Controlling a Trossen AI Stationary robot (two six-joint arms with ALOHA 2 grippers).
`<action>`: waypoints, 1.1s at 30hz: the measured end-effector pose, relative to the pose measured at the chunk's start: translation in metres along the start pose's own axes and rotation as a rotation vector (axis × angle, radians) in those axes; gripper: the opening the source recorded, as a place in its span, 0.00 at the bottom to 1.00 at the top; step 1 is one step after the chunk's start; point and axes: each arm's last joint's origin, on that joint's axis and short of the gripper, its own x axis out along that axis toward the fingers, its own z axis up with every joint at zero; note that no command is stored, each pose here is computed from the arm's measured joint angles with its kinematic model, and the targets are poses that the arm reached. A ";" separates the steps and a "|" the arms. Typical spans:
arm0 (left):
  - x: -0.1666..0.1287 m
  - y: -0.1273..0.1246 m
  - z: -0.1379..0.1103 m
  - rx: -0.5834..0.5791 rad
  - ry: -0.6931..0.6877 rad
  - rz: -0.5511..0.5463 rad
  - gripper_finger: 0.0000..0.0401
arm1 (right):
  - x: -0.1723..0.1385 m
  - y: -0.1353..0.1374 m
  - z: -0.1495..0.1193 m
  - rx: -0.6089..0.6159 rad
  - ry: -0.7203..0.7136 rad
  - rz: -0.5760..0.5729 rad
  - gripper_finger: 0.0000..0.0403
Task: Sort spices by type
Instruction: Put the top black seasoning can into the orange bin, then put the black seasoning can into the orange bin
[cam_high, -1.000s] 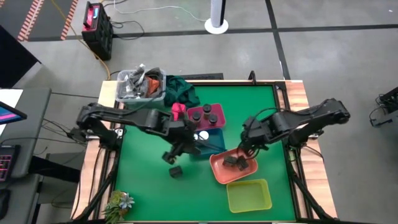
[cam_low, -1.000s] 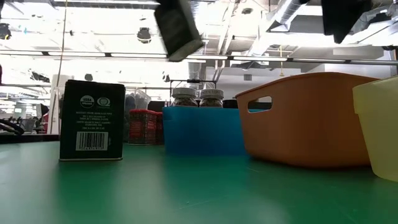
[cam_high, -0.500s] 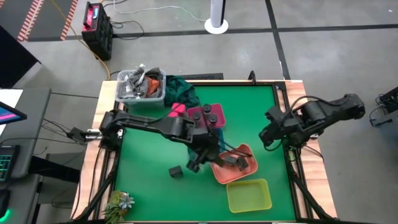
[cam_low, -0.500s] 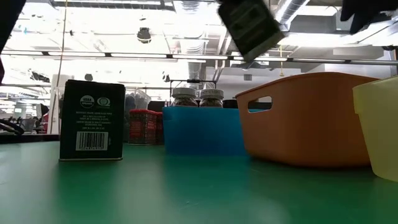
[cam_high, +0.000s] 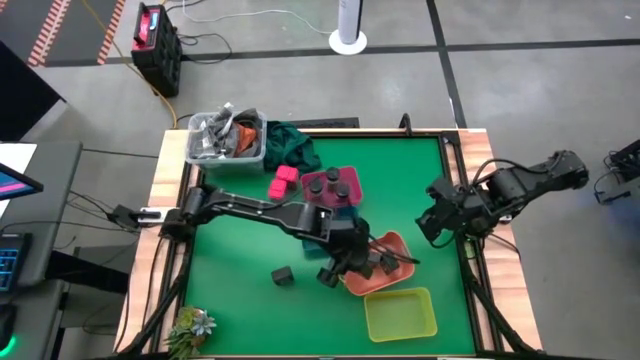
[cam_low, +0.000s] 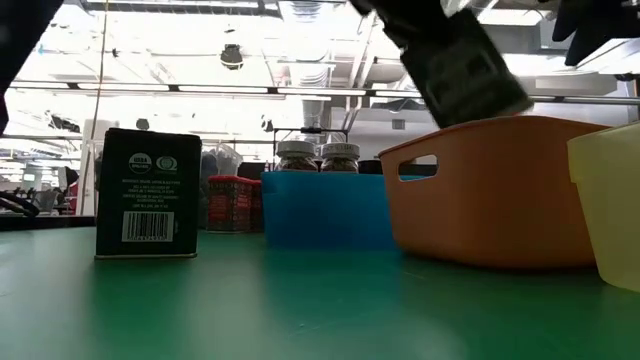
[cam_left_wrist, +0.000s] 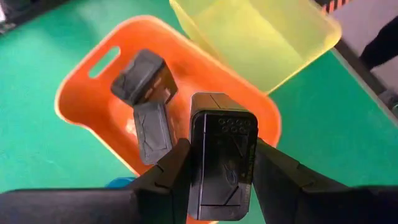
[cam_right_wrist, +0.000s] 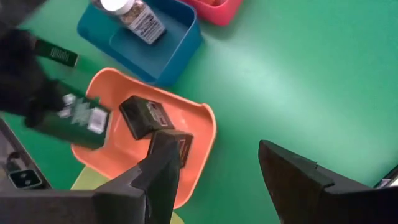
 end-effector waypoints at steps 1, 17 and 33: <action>0.005 0.000 -0.002 0.011 0.011 -0.005 0.33 | 0.000 0.000 -0.001 -0.004 0.002 0.002 0.61; 0.039 0.003 -0.016 0.194 0.177 0.168 0.39 | 0.000 0.002 -0.002 0.000 -0.016 0.004 0.61; 0.038 -0.013 -0.015 0.226 0.198 0.116 0.38 | 0.000 0.003 -0.001 0.011 -0.025 0.010 0.61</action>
